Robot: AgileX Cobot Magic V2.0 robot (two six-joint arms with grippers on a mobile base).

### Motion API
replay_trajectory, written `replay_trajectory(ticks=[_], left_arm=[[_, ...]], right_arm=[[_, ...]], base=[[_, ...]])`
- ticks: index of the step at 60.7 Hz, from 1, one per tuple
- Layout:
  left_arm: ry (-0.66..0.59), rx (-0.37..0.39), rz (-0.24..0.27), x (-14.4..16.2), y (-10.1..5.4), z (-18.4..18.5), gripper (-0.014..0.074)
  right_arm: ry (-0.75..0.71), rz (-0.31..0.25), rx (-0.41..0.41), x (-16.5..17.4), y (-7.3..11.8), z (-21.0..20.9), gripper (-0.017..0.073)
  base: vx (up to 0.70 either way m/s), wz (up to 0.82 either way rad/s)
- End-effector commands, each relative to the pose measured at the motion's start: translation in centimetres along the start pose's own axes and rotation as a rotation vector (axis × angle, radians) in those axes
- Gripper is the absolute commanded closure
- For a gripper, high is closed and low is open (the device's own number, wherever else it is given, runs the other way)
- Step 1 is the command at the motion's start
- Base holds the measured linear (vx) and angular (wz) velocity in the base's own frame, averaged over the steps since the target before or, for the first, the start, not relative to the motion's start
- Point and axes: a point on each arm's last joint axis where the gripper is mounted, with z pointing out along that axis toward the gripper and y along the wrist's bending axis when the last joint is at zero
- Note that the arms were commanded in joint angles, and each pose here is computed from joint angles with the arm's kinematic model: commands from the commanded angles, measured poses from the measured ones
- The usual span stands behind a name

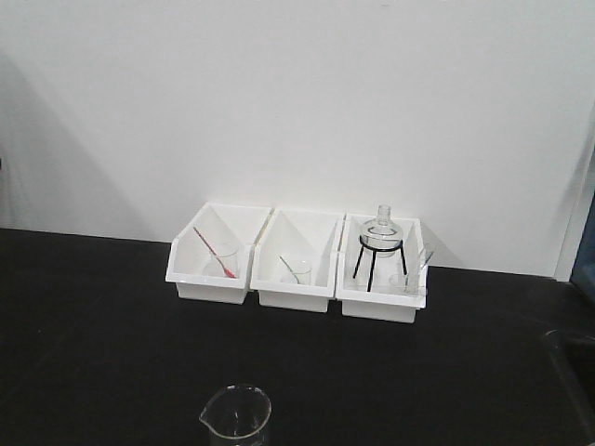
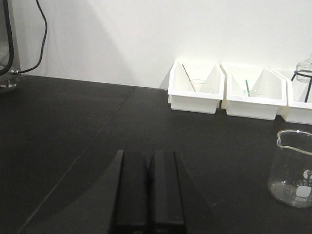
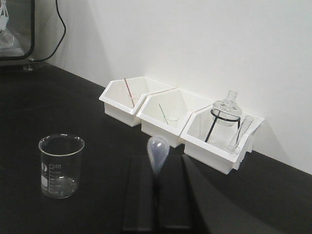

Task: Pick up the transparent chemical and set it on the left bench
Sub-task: 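Lower the pipette into the empty glass beaker and open the right gripper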

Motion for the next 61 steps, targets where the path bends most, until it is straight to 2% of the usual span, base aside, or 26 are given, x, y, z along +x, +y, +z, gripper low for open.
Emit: replay_trajectory(ticks=[1,7,12,20,27,30,31,38,40,42,44,45,52,61], left_arm=[[-0.081,-0.002,-0.009,-0.3,0.0,-0.1,0.0597],[-0.081,-0.002,-0.009,-0.3,0.0,-0.1,0.0597],[-0.081,-0.002,-0.009,-0.3,0.0,-0.1,0.0597],[-0.081,-0.002,-0.009,-0.3,0.0,-0.1,0.0597],[-0.081,-0.002,-0.009,-0.3,0.0,-0.1,0.0597],[-0.081,-0.002,-0.009,-0.3,0.0,-0.1,0.0597],[-0.081,-0.002,-0.009,-0.3,0.0,-0.1,0.0597],[-0.081,-0.002,-0.009,-0.3,0.0,-0.1,0.0597],[-0.081,-0.002,-0.009,-0.3,0.0,-0.1,0.0597],[-0.081,-0.002,-0.009,-0.3,0.0,-0.1,0.0597],[-0.081,-0.002,-0.009,-0.3,0.0,-0.1,0.0597],[-0.081,-0.002,-0.009,-0.3,0.0,-0.1,0.0597],[-0.081,-0.002,-0.009,-0.3,0.0,-0.1,0.0597],[-0.081,-0.002,-0.009,-0.3,0.0,-0.1,0.0597]], right_arm=[[-0.05,0.055,-0.032,-1.5,-0.1,0.4,0.0563],[-0.074,0.044,-0.095,-3.0,-0.2,1.2,0.0562],[-0.083,0.048,-0.1,-4.8,-1.1,2.3,0.0562],[-0.101,0.102,-0.122,-7.1,-2.7,4.9,0.0561],[-0.114,0.139,-0.215,-8.1,-3.4,8.0,0.0561],[-0.125,0.136,-0.245,-8.3,-3.2,9.5,0.0561],[-0.132,0.143,-0.255,-8.5,-3.0,9.7,0.0561],[-0.138,0.093,-0.302,-9.0,-0.9,13.9,0.0561],[-0.115,0.041,-0.302,-9.1,0.2,15.6,0.0561],[-0.101,0.032,-0.293,-9.1,0.9,16.6,0.0561],[-0.082,-0.004,-0.293,-9.2,1.9,18.2,0.0561],[-0.08,0.004,-0.29,-9.2,2.1,18.7,0.0561],[-0.114,-0.037,-0.322,-9.1,4.5,22.7,0.0561],[-0.116,0.027,-0.355,-7.7,6.8,26.8,0.0561]], base=[[0.02,-0.03],[0.01,-0.03],[0.01,-0.03],[0.0,0.0],[0.0,0.0],[0.0,0.0],[0.0,0.0],[0.0,0.0],[0.0,0.0],[0.0,0.0],[0.0,0.0],[0.0,0.0],[0.0,0.0],[0.0,0.0]])
